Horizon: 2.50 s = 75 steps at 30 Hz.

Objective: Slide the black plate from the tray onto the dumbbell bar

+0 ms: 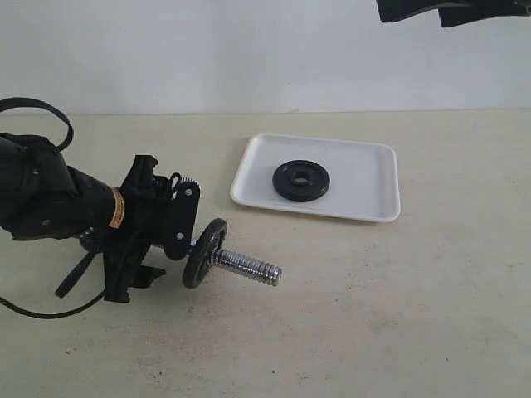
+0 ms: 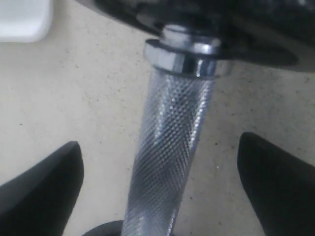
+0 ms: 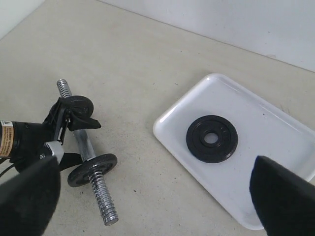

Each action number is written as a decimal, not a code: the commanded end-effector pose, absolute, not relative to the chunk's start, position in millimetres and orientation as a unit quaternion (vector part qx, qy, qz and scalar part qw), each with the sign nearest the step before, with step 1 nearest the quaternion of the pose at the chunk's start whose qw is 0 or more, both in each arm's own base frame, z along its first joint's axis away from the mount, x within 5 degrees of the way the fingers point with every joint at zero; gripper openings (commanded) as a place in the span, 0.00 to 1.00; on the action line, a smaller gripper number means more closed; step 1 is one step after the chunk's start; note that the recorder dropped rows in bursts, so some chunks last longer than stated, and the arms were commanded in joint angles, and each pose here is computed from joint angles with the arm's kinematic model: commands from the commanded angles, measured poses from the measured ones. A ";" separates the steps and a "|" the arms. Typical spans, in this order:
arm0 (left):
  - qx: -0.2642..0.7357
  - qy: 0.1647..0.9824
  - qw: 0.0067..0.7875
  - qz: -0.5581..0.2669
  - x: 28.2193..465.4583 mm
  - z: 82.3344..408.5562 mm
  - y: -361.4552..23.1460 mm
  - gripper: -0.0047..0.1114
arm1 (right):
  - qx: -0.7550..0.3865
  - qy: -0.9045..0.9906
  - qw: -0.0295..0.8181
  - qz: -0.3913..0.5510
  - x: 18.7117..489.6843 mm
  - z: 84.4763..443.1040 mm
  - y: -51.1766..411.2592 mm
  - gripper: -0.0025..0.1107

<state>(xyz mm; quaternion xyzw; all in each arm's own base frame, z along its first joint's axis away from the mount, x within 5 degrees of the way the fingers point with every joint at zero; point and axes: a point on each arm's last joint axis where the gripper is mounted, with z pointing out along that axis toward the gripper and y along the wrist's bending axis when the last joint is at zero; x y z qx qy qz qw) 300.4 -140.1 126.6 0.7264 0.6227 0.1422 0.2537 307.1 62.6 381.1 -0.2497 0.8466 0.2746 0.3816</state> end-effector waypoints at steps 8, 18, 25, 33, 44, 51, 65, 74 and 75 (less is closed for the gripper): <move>0.720 0.617 0.295 0.120 305.4 118.8 -148.9 0.66 | -0.251 0.842 0.390 0.277 307.1 384.1 63.1 0.84; 0.722 0.615 0.296 0.112 306.0 110.8 -150.9 0.63 | -0.249 0.840 0.392 0.281 307.1 384.8 63.7 0.84; 0.717 0.621 0.296 0.110 305.9 110.7 -150.7 0.29 | -0.249 0.840 0.392 0.281 307.1 384.8 63.7 0.84; 0.718 0.622 0.295 0.108 305.9 108.7 -150.9 0.22 | -0.249 0.840 0.392 0.281 307.1 384.8 63.7 0.84; 0.698 0.663 0.258 0.082 303.6 78.8 -149.4 0.13 | -0.249 0.840 0.392 0.281 307.1 384.8 63.7 0.84; 0.639 0.715 0.277 0.064 305.6 87.2 -150.3 0.08 | -0.247 0.842 0.387 0.282 310.7 380.7 63.6 0.84; 0.564 0.756 0.329 0.049 307.3 122.5 -151.1 0.08 | -0.236 0.852 0.367 0.290 325.1 351.8 63.8 0.84; 0.550 0.747 0.370 0.054 306.1 152.8 -150.5 0.08 | -0.236 0.852 0.367 0.290 325.1 351.9 63.9 0.84; 0.549 0.746 0.373 0.054 305.9 154.6 -150.4 0.08 | -0.236 0.852 0.367 0.290 325.1 351.9 63.9 0.84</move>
